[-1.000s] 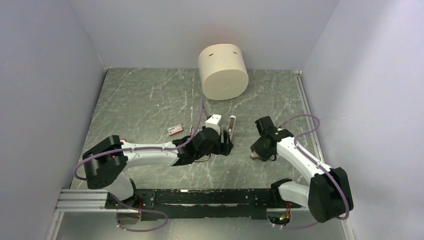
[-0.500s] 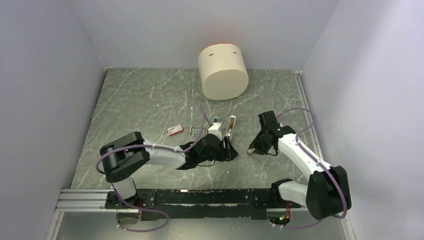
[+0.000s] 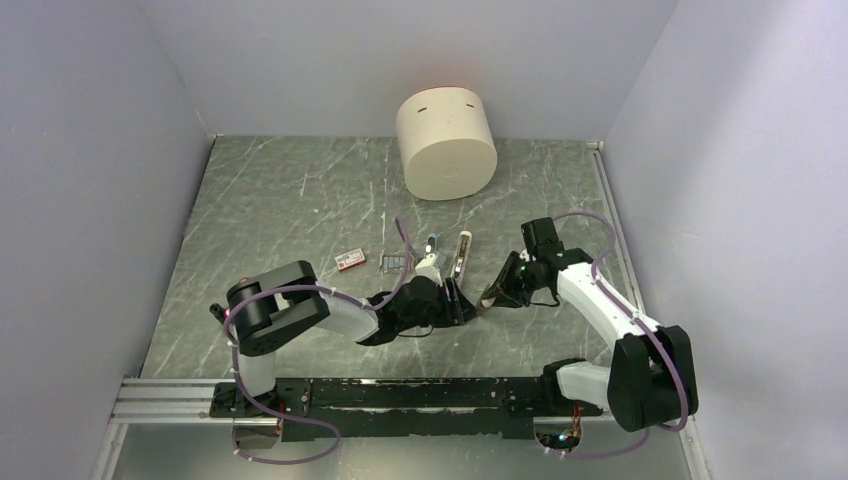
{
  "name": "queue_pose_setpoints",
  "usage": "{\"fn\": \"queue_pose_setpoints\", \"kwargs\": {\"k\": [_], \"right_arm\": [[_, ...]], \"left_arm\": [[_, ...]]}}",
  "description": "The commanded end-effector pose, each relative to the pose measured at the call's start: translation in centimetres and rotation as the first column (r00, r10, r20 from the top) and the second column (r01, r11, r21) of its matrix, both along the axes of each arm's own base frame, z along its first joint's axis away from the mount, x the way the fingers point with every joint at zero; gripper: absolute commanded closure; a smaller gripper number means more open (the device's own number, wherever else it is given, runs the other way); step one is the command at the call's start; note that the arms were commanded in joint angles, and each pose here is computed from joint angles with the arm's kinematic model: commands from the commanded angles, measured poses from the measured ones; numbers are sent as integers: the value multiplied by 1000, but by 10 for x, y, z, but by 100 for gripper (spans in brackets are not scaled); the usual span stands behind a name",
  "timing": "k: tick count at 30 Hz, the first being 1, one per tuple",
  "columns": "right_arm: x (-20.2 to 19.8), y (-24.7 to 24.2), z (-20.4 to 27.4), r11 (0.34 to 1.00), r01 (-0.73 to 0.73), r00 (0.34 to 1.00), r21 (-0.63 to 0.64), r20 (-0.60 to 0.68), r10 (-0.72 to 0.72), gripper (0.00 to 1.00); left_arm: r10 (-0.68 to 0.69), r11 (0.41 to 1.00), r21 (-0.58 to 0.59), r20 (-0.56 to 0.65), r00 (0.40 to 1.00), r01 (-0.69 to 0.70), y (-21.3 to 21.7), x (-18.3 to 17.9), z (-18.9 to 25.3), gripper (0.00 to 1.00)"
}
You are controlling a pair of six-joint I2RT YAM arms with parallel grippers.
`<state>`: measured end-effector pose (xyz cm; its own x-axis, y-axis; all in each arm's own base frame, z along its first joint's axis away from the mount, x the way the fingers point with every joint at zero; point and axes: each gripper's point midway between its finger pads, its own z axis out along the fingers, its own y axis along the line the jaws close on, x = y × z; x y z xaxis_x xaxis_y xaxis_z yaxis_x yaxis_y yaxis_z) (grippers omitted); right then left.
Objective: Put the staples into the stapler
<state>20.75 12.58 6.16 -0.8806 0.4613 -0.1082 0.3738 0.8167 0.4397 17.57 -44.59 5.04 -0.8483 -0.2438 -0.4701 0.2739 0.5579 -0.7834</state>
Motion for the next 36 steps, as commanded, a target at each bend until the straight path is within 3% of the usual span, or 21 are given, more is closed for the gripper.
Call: {"fn": "queue_pose_setpoints", "kwargs": {"k": [1,10,21,36], "right_arm": [[-8,10,2,996,-61,998,72,-30,63,96],[-21,16,4,989,-84,995,125,-42,90,96],[-14,12,18,989,-74,996,125,-37,79,95],[13,-22,28,985,32,999,172,-28,-28,92]], "left_arm": [[-8,998,-69,7,1000,8,-9,-4,7,49],[8,999,-39,9,1000,-8,-11,-4,-1,57],[26,999,35,-2,1000,-26,-2,-7,-16,94],[48,993,109,-55,997,-42,8,-14,-40,95]]}}
